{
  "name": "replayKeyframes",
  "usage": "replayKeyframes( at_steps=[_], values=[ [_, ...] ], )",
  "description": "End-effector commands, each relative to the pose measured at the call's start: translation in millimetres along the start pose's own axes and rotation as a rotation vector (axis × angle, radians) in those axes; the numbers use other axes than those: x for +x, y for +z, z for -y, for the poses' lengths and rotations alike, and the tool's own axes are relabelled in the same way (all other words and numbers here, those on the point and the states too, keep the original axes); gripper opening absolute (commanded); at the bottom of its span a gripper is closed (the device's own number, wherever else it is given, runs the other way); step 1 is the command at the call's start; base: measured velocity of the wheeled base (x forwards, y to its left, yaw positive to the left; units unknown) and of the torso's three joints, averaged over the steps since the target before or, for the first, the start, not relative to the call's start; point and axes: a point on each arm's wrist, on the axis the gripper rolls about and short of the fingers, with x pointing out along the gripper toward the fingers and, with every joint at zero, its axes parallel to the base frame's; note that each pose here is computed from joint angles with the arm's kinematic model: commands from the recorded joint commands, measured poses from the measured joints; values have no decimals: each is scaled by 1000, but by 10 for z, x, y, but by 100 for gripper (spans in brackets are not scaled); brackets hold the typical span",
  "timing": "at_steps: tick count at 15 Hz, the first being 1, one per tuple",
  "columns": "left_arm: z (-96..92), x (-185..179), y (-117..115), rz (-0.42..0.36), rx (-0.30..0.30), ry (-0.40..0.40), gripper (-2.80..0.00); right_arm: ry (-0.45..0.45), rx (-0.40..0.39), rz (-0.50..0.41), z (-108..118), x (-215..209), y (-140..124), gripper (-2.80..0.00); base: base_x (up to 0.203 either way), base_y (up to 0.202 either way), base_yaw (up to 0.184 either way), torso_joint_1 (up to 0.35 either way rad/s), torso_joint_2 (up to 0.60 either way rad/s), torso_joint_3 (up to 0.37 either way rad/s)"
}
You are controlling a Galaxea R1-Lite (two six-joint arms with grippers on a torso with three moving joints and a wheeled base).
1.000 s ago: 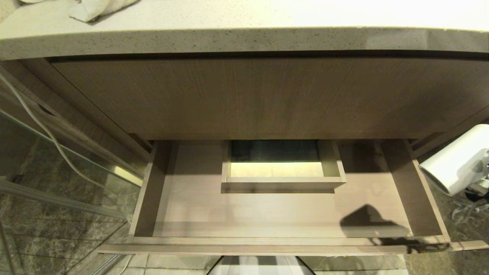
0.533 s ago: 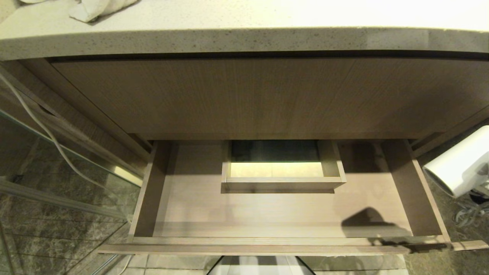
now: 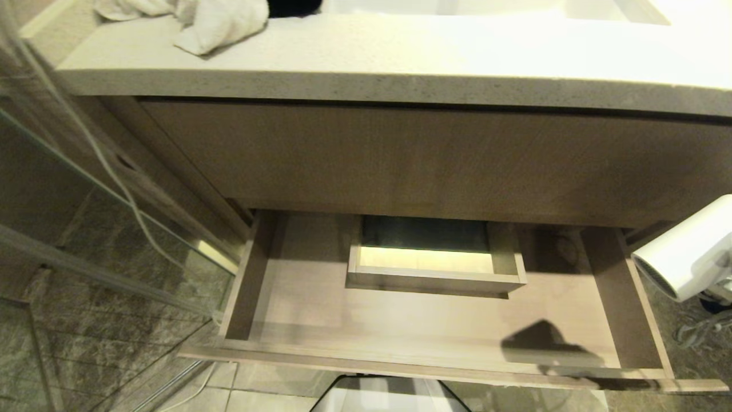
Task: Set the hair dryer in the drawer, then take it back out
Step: Place it on the countertop
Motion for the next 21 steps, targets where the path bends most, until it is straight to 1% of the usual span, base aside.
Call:
replayKeyframes(
  at_steps=[1, 3, 5, 8, 15, 21],
  values=[
    [0, -1, 0, 1, 0, 0, -280, -10, -6, 5, 4, -25, 6, -280, 6, -15, 162, 32, -473, -195],
    [0, 0, 0, 0, 0, 0, -280, -13, -10, 9, -1, -45, 13, -280, 2, -15, 157, 93, -315, -90],
    [0, 0, 0, 0, 0, 0, -280, -18, -12, 8, -25, -79, 7, -280, 3, -8, 94, 248, -80, -41],
    [0, -1, 0, 1, 0, 0, -280, -24, -15, 13, -23, -92, 15, -280, 0, 0, 0, 87, -12, -11],
    [0, 0, 0, 0, 0, 0, -280, -42, -21, 12, -31, -143, 20, -280, 0, 0, 0, 4, 0, 0],
    [0, 0, 0, 0, 0, 0, -280, -38, -28, 18, -49, -158, 16, -280, 0, 14, -153, 3, -3, 0]
  ],
)
